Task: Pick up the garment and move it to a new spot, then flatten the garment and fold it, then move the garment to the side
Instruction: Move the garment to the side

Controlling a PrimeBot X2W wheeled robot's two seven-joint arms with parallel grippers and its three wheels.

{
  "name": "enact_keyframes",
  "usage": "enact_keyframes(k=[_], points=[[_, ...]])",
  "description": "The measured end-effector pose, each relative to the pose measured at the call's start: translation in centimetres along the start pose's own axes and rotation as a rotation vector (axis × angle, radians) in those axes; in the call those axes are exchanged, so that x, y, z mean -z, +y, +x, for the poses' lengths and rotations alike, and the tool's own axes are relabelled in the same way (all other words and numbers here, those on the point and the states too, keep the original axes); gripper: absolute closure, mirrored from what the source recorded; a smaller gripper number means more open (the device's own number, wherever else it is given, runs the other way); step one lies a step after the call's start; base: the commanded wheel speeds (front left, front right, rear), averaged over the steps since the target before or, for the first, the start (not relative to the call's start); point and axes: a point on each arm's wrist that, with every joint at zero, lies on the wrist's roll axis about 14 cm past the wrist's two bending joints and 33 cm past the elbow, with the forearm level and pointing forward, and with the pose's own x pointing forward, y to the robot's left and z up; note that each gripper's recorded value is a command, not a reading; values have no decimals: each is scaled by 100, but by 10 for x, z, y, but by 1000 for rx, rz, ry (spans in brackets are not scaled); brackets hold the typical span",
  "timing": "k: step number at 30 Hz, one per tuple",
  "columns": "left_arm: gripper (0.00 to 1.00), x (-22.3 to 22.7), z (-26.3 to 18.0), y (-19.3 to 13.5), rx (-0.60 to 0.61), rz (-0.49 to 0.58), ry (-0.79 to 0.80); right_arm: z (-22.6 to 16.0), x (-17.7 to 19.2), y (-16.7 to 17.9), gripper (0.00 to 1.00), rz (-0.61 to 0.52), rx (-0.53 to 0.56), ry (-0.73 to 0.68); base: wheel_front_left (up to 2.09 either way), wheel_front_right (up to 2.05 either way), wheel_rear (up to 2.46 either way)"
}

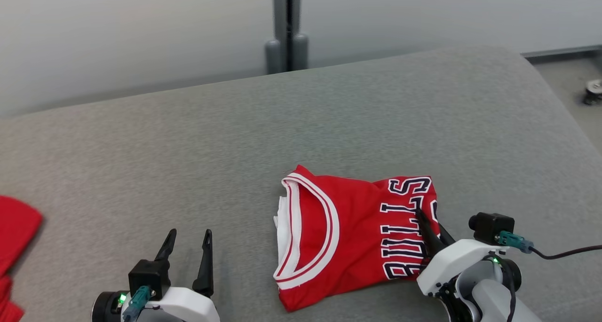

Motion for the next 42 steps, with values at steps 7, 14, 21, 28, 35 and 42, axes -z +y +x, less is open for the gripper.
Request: enact_keyframes(k=[7,14,21,28,35,42], points=[[0,1,33,-66,204,29,10,-40,-12,-51,100,42,149,-69,0,0,0],[0,10,46,-111,339,43,34,-65,-24,-76,100,66,231,-126,0,0,0],[0,22,55,-128,397,38,59,-69,-30,-90,100,66,277,-146,0,0,0],[0,21,61,-106,346,47,48,-29,-67,-78,100,-79,208,-182,0,0,0],[0,16,67,-68,261,59,26,20,-115,-93,100,-232,237,-213,0,0,0],[0,21,62,-29,165,64,37,39,-154,-151,100,-358,379,-199,0,0,0]])
